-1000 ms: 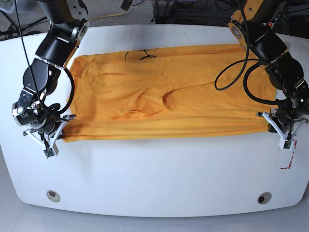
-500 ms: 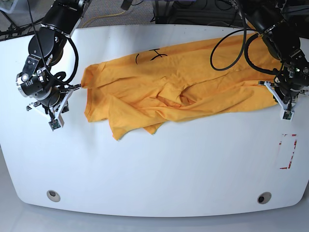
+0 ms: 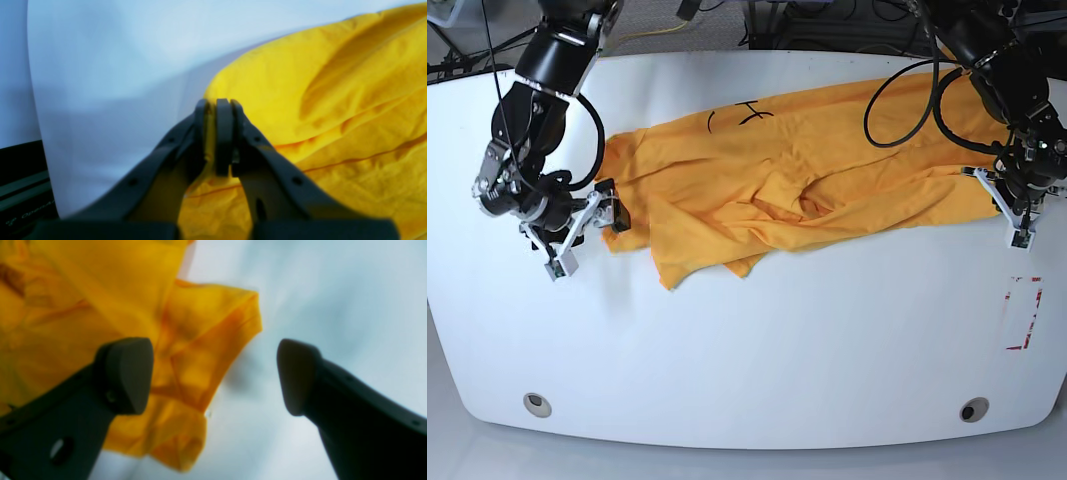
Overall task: Fold the T-shirt properly
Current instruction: 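Regrasp the shirt's sleeve side with the right gripper and drag it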
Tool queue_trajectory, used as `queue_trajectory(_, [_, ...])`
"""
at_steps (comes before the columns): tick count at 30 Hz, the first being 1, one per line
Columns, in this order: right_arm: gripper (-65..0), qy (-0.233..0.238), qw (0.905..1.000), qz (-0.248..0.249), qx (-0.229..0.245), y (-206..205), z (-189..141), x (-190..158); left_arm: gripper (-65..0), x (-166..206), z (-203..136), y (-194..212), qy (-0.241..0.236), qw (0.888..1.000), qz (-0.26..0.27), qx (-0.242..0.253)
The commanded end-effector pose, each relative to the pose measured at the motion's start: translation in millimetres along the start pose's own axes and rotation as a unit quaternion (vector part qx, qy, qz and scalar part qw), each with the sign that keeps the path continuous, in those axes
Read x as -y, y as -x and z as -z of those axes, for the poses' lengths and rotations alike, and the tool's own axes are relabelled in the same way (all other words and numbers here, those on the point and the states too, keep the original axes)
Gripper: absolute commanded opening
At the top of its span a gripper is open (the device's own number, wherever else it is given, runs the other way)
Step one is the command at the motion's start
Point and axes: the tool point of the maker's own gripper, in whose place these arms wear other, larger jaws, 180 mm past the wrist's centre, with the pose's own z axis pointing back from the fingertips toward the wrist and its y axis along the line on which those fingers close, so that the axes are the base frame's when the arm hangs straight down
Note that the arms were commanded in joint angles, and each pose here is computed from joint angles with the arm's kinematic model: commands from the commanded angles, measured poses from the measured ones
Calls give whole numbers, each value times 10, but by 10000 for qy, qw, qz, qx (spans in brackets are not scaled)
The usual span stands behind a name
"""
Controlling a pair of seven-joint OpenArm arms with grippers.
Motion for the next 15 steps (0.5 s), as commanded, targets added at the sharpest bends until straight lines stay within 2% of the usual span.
queue_trajectory(1, [-144,-155,9994,107,299,-228,53,47,-628,-84,-53,-132,-128,9997,41,212])
queue_trajectory(9, [-154,-663,9976,-148,160,-555,351,-202,-628,-60,-47,-139,-101,9997,41,224])
queue_trajectory(15, [-154,-1016,9946,193,126,-603,589,-305,-628,-71,-50,-140,-113,9997,50,222])
